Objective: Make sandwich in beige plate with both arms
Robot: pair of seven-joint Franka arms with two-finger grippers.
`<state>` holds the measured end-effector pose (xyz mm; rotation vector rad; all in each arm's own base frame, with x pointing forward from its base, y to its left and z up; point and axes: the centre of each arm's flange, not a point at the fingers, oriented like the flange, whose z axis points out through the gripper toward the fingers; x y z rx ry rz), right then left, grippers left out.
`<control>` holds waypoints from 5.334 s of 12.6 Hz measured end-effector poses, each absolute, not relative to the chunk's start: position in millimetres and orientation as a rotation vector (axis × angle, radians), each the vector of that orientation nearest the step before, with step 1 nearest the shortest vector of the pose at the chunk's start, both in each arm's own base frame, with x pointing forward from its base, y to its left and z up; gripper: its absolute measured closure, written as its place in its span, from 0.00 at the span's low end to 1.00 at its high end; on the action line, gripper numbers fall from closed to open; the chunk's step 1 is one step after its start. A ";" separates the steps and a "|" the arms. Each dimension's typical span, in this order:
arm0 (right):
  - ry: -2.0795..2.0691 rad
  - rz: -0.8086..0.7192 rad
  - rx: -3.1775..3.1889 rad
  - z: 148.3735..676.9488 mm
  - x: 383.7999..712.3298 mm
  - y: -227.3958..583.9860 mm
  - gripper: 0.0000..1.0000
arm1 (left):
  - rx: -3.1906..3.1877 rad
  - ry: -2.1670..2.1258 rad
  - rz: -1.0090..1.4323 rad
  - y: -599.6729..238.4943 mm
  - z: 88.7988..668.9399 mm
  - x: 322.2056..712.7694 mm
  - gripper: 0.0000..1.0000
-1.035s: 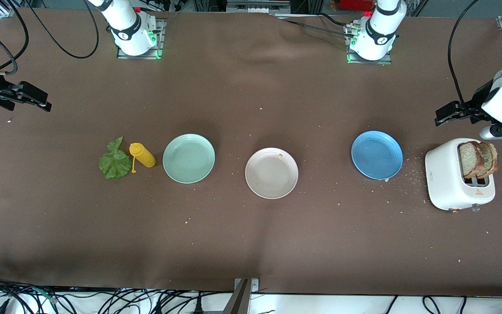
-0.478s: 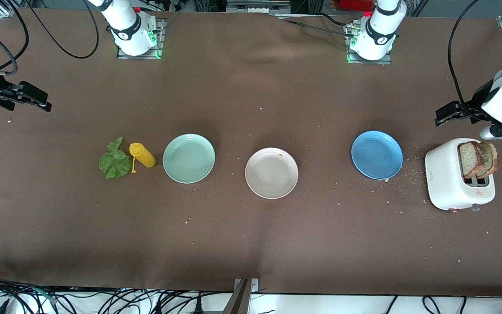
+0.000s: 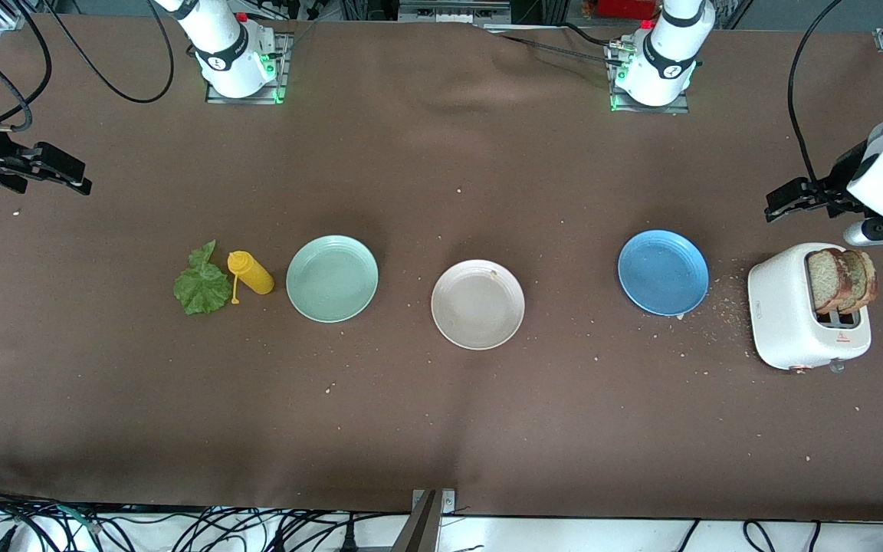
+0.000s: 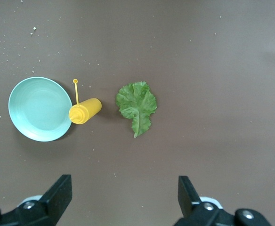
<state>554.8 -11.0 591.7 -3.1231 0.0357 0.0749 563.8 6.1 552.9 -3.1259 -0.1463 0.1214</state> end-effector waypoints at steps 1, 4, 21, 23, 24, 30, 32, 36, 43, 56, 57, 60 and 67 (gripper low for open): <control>0.036 0.077 -3.123 591.6 554.6 -11.0 0.00 | -3.126 -0.146 0.121 6.1 552.9 563.8 0.00; 0.036 0.079 -3.123 591.5 554.5 -11.0 0.00 | -3.126 -0.146 0.121 6.1 552.9 563.8 0.00; 0.035 0.084 -3.123 591.2 554.2 -10.9 0.00 | -3.108 -0.070 0.142 56.1 520.3 579.1 0.00; 0.035 0.084 -3.123 591.2 554.1 -10.9 0.00 | -3.111 -0.075 0.135 81.2 503.5 586.5 0.00; 0.035 0.084 -3.123 591.2 554.2 -10.8 0.00 | -3.113 -0.076 0.131 94.7 492.9 590.5 0.00; 0.034 0.083 -3.123 591.5 554.2 -10.5 0.00 | -3.120 -0.095 0.144 135.0 423.4 612.9 0.00; 0.034 0.083 -3.123 591.5 554.2 -10.5 0.00 | -3.122 -0.108 0.172 141.8 403.5 615.9 0.00; 0.034 0.083 -3.123 591.5 554.2 -10.5 0.00 | -3.123 -0.130 0.196 153.5 388.2 616.3 0.00; 0.034 0.083 -3.123 591.5 554.2 -10.5 0.00 | -3.082 -0.106 0.188 159.2 392.0 618.4 0.00; 0.034 0.084 -3.123 591.4 554.1 -10.5 0.00 | -3.093 -0.077 0.238 179.0 359.2 618.1 0.61; 0.034 0.084 -3.123 591.4 554.1 -10.5 0.00 | -3.093 -0.075 0.238 179.6 359.2 617.9 0.72; 0.034 0.084 -3.123 591.4 554.1 -10.5 0.00 | -3.086 -0.046 0.235 179.1 360.9 619.1 0.88; 0.034 0.085 -3.123 591.3 554.2 -10.5 0.00 | -3.051 0.058 0.231 151.2 471.8 643.6 0.92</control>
